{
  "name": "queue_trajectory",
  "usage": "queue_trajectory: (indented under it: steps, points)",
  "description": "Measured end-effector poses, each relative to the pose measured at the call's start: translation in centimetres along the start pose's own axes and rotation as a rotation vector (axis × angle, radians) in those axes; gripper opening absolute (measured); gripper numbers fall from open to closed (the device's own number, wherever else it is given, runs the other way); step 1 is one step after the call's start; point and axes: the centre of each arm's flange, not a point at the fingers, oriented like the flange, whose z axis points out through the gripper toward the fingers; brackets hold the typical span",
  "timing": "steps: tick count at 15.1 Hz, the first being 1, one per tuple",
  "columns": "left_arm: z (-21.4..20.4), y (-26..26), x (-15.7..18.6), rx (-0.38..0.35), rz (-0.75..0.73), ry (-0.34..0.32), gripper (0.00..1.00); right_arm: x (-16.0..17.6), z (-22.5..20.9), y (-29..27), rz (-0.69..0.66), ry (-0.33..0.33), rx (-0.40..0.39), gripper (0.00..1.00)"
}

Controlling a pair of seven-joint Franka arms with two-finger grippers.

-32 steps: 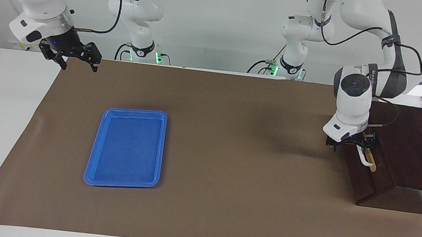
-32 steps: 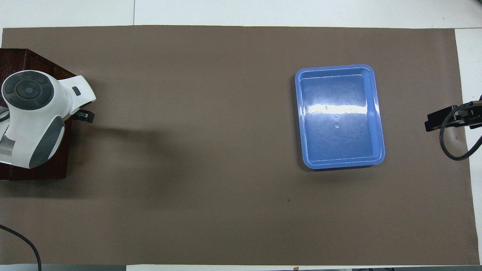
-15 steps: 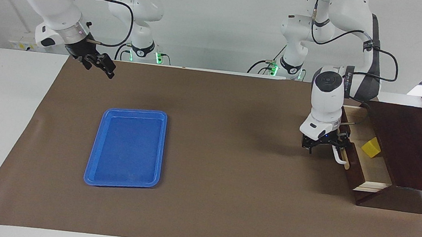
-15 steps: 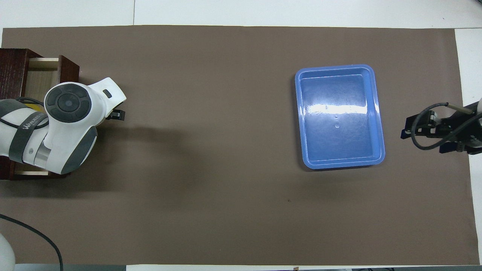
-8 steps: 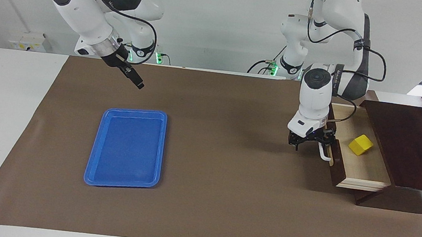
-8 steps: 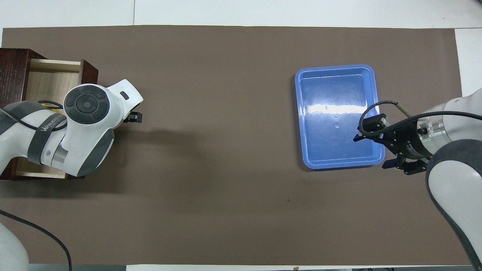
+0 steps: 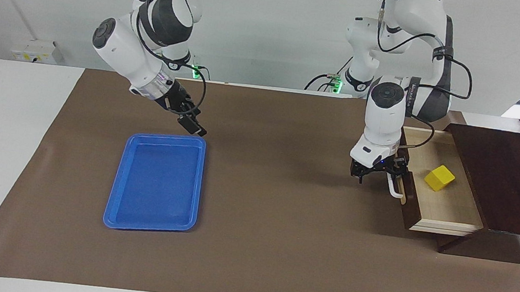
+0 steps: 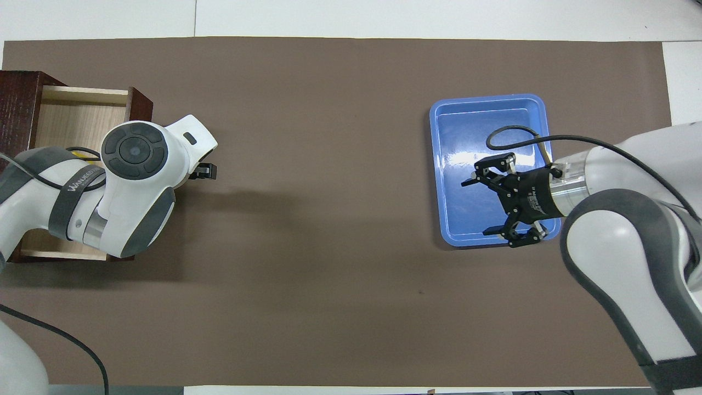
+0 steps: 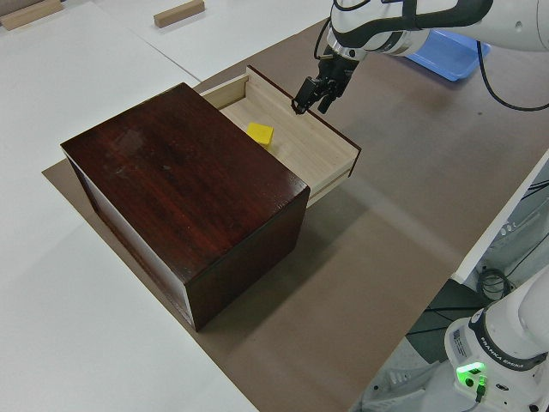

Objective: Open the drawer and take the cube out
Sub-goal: 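Pull the drawer open with the left gripper while the right gripper approaches, then reach into the open drawer and grasp the yellow cube with the left gripper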

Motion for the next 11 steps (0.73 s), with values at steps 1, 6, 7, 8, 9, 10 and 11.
queue_trajectory:
  steps: [1, 6, 7, 8, 9, 10, 11]
  points:
    - [-0.9, -0.1, 0.4, 0.0, -0.011, -0.006, 1.0, 0.2, 0.8, -0.4, 0.054, -0.026, 0.022, 1.0]
    - [-7.5, -2.8, 4.1, -0.04, -0.13, -0.04, 1.0, 0.1, 3.4, -1.5, 0.287, -0.083, 0.104, 1.0]
    - [-8.5, -4.2, 4.7, -0.033, -0.158, -0.052, 1.0, -0.5, 3.7, -1.7, 0.315, -0.089, 0.116, 1.0]
    - [-9.2, -6.1, 5.2, -0.027, -0.192, -0.059, 1.0, -1.1, 4.1, -1.8, 0.334, -0.091, 0.123, 1.0]
    - [-9.6, -8.5, 5.6, -0.024, -0.231, -0.062, 1.0, -1.5, 4.4, -1.8, 0.344, -0.095, 0.122, 1.0]
    - [-9.6, -10.8, 5.8, -0.023, -0.267, -0.064, 1.0, -1.9, 4.6, -1.8, 0.342, -0.098, 0.119, 1.0]
    - [-9.2, -12.9, 5.9, -0.022, -0.301, -0.068, 1.0, -2.4, 4.9, -1.8, 0.335, -0.098, 0.119, 1.0]
